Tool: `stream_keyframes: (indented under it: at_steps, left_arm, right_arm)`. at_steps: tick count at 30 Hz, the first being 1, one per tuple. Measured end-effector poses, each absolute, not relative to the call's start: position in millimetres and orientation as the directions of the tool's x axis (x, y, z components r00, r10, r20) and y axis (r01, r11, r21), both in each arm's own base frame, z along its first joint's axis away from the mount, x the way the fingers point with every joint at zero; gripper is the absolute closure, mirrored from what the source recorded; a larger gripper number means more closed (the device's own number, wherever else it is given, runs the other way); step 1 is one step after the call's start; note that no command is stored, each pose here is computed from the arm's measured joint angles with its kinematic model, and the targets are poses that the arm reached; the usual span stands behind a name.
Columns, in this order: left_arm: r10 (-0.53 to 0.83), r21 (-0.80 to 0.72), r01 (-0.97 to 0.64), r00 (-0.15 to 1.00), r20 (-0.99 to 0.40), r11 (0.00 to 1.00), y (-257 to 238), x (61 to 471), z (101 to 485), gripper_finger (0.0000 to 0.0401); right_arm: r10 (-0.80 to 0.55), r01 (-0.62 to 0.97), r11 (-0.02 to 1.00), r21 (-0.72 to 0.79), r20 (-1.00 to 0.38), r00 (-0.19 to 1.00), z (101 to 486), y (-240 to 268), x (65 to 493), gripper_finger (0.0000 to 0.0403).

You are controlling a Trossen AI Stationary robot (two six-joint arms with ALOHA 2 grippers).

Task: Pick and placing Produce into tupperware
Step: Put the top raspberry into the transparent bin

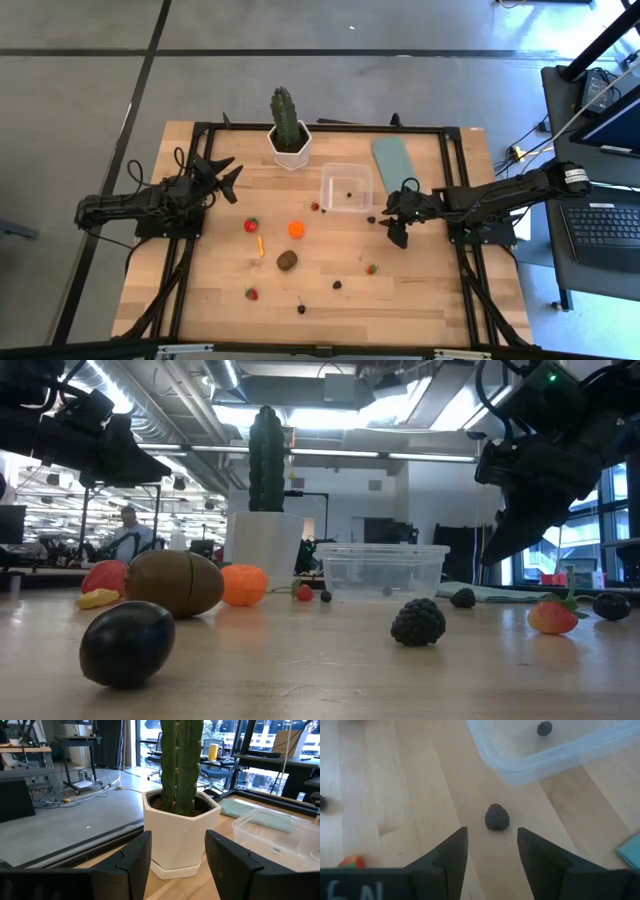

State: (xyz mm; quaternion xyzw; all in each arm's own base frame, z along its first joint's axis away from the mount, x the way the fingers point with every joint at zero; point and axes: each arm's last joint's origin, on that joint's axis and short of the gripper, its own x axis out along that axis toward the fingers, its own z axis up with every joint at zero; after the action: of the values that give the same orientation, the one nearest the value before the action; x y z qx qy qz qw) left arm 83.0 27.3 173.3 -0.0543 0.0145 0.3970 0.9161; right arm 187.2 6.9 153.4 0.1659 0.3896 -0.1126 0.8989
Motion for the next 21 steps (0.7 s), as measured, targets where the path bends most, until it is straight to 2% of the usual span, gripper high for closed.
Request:
stream_keyframes:
  at_steps: [7, 21]
  left_arm:
    - [0.726, -0.09, -0.729, 0.684, -0.069, 0.679, 27.4, 83.0, 173.3, 0.0225]
    - [0.726, -0.089, -0.729, 0.684, -0.07, 0.679, 27.4, 83.0, 173.4, 0.0225]
  right_arm:
    - [-0.073, 0.309, 0.932, 0.189, -0.738, 0.671, 153.4, 6.9, 187.2, 0.0227]
    - [-0.071, 0.317, 0.928, 0.197, -0.742, 0.667, 153.0, 6.8, 186.8, 0.0175]
